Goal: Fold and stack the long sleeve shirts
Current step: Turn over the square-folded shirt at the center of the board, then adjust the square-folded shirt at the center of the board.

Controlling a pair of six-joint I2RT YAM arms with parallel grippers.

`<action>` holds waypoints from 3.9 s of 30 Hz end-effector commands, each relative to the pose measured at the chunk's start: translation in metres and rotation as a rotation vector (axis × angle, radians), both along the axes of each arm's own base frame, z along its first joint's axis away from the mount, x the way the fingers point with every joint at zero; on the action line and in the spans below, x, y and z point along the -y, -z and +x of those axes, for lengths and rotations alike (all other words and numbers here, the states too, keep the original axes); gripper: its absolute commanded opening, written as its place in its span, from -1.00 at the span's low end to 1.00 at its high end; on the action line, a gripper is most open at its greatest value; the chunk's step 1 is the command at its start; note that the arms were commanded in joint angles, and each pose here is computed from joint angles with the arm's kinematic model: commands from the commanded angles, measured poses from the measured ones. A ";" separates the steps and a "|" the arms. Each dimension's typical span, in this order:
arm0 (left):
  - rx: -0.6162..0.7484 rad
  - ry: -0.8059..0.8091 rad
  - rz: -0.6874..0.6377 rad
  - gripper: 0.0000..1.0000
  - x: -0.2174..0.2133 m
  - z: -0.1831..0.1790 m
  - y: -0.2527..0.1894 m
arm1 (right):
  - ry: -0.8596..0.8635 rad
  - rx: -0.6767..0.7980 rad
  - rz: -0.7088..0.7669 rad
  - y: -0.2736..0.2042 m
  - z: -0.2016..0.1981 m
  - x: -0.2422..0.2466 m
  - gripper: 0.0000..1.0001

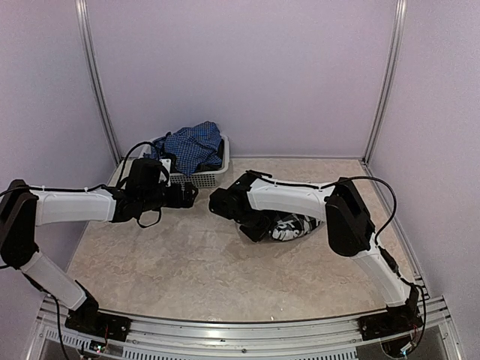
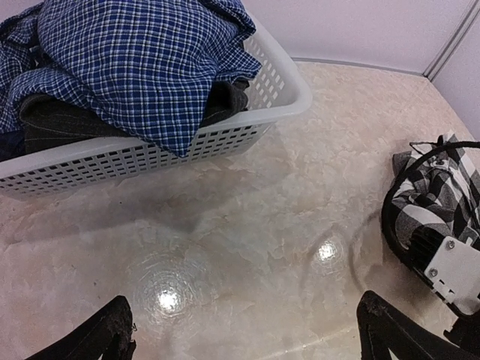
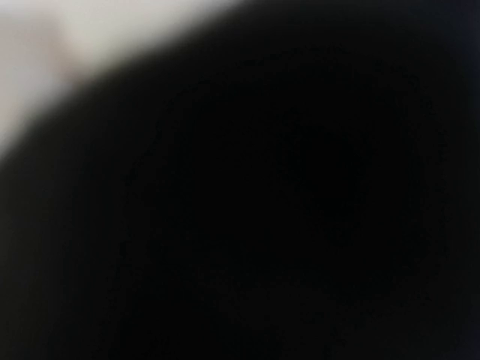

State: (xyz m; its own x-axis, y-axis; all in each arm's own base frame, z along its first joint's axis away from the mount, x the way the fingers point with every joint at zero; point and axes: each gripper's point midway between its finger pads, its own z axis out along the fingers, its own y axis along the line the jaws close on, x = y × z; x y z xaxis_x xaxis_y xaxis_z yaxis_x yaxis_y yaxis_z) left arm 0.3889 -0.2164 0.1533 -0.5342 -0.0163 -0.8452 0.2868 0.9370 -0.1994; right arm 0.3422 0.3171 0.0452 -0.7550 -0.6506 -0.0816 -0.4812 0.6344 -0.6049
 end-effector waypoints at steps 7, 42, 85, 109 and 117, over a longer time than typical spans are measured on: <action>0.016 -0.059 0.034 0.98 -0.012 0.008 -0.009 | -0.013 -0.061 0.093 0.026 -0.024 -0.036 -0.21; -0.007 -0.075 0.019 0.98 -0.017 0.007 0.007 | 0.027 0.153 0.882 -0.072 0.076 0.019 0.54; -0.271 0.340 -0.467 0.50 0.188 -0.068 0.034 | 0.057 0.144 0.968 -0.065 0.026 0.057 0.97; -0.301 0.300 -0.266 -0.36 0.198 -0.060 0.083 | 0.072 0.087 0.966 -0.038 0.011 0.061 0.94; -0.262 0.331 -0.310 -0.99 0.202 -0.062 0.057 | 0.085 0.134 0.954 -0.053 0.013 0.070 0.94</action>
State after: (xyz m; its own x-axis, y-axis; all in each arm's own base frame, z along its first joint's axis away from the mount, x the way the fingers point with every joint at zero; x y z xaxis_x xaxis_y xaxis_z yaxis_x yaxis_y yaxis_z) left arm 0.3273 -0.4066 0.0662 -0.7775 -0.0278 -0.6282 0.4117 0.7326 -0.5420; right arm 0.3543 0.2550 0.0800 -0.7596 -0.2368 -0.6057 -0.3990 0.9051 0.1466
